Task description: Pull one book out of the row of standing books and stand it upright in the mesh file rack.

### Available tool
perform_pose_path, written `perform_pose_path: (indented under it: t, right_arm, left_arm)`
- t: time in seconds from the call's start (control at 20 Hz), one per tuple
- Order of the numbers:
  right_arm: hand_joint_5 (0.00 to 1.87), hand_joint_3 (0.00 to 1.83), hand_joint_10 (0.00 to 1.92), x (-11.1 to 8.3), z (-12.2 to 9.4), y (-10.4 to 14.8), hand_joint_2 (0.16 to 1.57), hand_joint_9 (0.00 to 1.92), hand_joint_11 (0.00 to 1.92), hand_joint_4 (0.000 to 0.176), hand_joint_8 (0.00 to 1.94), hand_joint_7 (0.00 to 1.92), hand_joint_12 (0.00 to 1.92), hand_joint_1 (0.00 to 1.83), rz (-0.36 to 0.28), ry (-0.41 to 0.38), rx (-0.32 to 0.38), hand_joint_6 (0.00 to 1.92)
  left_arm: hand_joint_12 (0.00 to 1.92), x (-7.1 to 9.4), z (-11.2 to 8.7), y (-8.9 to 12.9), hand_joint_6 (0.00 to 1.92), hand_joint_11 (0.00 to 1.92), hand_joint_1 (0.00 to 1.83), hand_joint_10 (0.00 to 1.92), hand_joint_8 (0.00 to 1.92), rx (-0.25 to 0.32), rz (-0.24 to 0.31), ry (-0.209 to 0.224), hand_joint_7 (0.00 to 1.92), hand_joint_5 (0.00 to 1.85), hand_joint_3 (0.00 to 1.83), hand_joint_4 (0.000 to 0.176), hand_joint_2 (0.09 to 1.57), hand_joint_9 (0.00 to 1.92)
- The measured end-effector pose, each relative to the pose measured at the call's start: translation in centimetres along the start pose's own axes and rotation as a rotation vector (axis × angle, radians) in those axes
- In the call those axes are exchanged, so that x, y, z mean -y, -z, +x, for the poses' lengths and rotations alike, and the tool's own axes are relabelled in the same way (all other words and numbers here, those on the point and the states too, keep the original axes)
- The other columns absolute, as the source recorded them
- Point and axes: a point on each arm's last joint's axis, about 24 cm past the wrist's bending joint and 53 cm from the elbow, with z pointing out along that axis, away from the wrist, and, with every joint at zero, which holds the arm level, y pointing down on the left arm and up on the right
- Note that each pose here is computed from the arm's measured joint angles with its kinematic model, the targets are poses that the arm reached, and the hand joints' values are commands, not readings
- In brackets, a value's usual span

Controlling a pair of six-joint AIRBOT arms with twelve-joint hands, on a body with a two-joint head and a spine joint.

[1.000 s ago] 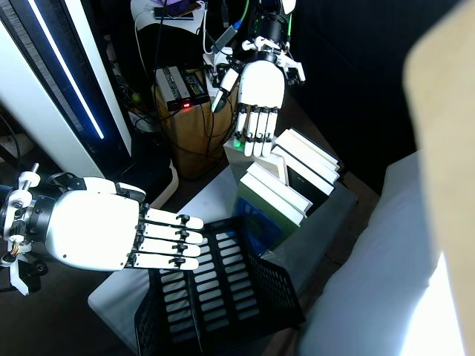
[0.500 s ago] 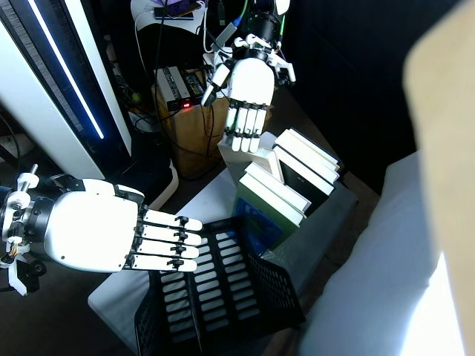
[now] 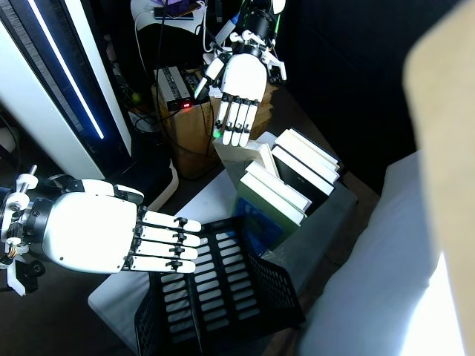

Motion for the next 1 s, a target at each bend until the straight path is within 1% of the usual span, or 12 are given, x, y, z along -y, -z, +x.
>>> perform_pose_path:
  t: [0.1, 0.15, 0.2, 0.25, 0.4, 0.55, 0.6, 0.7, 0.75, 0.8, 0.9, 1.0]
  right_arm:
    - [0.0, 0.0, 0.0, 0.0, 0.0, 0.0, 1.23, 0.0, 0.0, 0.0, 0.0, 0.0, 0.0, 0.26, 0.0, -0.001, 0.0, 0.0]
    - [0.0, 0.0, 0.0, 0.0, 0.0, 0.0, 1.23, 0.0, 0.0, 0.0, 0.0, 0.0, 0.0, 0.29, 0.0, 0.0, 0.0, 0.0]
    - [0.0, 0.0, 0.0, -0.2, 0.1, 0.0, 1.23, 0.0, 0.0, 0.0, 0.0, 0.0, 0.0, 0.24, -0.003, -0.003, -0.001, 0.0]
    - [0.0, 0.0, 0.0, -0.4, 0.3, 0.0, 1.23, 0.0, 0.0, 0.0, 0.0, 0.0, 0.0, 0.24, -0.009, -0.005, -0.003, 0.0]
    - [0.0, 0.0, 0.0, -1.9, 1.1, 0.0, 1.24, 0.0, 0.0, 0.0, 0.0, 0.0, 0.0, 0.26, -0.046, 0.004, -0.02, 0.0]
    - [0.0, 0.0, 0.0, -3.2, 0.3, 0.2, 1.22, 0.0, 0.0, 0.0, 0.0, 0.0, 0.0, 0.28, -0.086, 0.011, -0.011, 0.0]
    - [0.0, 0.0, 0.0, -4.0, -0.2, 0.2, 1.21, 0.0, 0.0, 0.0, 0.0, 0.0, 0.0, 0.29, -0.11, 0.016, 0.001, 0.0]
    - [0.0, 0.0, 0.0, -5.6, -0.8, 0.0, 1.2, 0.0, 0.0, 0.0, 0.0, 0.0, 0.0, 0.37, -0.163, 0.038, 0.007, 0.0]
    - [0.0, 0.0, 0.0, -6.5, -0.9, -0.2, 1.17, 0.0, 0.0, 0.0, 0.0, 0.0, 0.0, 0.47, -0.188, 0.064, 0.0, 0.0]
    - [0.0, 0.0, 0.0, -7.2, -1.1, -0.4, 1.14, 0.0, 0.0, 0.0, 0.0, 0.0, 0.0, 0.55, -0.206, 0.088, -0.008, 0.0]
    - [0.0, 0.0, 0.0, -7.8, -1.8, -0.9, 1.12, 0.0, 0.0, 0.006, 0.0, 0.0, 0.0, 0.6, -0.224, 0.14, -0.012, 0.0]
    - [0.0, 0.0, 0.0, -8.3, -1.7, -1.7, 1.08, 0.0, 0.0, 0.0, 0.0, 0.0, 0.0, 0.66, -0.245, 0.157, -0.035, 0.0]
  left_arm:
    - [0.0, 0.4, -0.7, 0.5, 0.0, 0.0, 0.31, 0.0, 0.0, 0.025, 0.011, 0.036, 0.0, 0.26, 0.02, 0.0, 1.3, 0.0]
    - [0.0, 0.5, -1.2, 0.8, 0.01, 0.0, 0.4, 0.0, 0.0, 0.043, 0.011, 0.062, 0.0, 0.21, 0.01, 0.0, 1.29, 0.0]
    - [0.0, 0.9, -2.2, 1.3, 0.0, 0.0, 0.56, 0.0, 0.0, 0.078, 0.026, 0.093, 0.0, 0.19, 0.0, 0.0, 1.27, 0.0]
    - [0.0, 1.4, -3.5, 1.9, 0.0, 0.0, 0.62, 0.0, 0.0, 0.12, 0.048, 0.122, 0.0, 0.18, 0.0, 0.0, 1.27, 0.0]
    - [0.0, 2.8, -7.0, 3.3, 0.0, 0.0, 0.46, 0.0, 0.0, 0.244, 0.124, 0.2, 0.0, 0.01, 0.03, 0.0, 1.36, 0.0]
    - [0.0, 3.3, -9.6, 4.8, 0.0, 0.0, 0.22, 0.0, 0.0, 0.342, 0.171, 0.26, 0.0, 0.0, 0.04, 0.003, 1.45, 0.0]
    - [0.0, 2.9, -11.2, 5.7, 0.0, 0.0, 0.18, 0.0, 0.0, 0.404, 0.176, 0.304, 0.0, 0.0, 0.03, 0.006, 1.45, 0.0]
    - [0.0, 1.2, -13.8, 7.4, 0.0, 0.0, 0.13, 0.0, 0.0, 0.522, 0.172, 0.383, 0.0, 0.0, 0.01, 0.0, 1.42, 0.0]
    - [0.0, 0.1, -14.8, 8.4, 0.0, 0.0, 0.08, 0.0, 0.0, 0.578, 0.159, 0.427, 0.0, 0.0, 0.0, 0.015, 1.38, 0.0]
    - [0.0, -1.4, -15.5, 9.4, 0.0, 0.0, 0.09, 0.0, 0.0, 0.629, 0.138, 0.46, 0.0, 0.0, 0.0, 0.013, 1.33, 0.0]
    - [0.0, -3.8, -16.8, 11.2, 0.0, 0.0, 0.14, 0.0, 0.0, 0.715, 0.102, 0.506, 0.0, 0.0, 0.0, 0.0, 1.31, 0.0]
    - [0.0, -6.0, -17.9, 13.0, 0.0, 0.0, 0.25, 0.0, 0.0, 0.798, 0.066, 0.547, 0.0, 0.0, 0.0, 0.0, 1.3, 0.0]
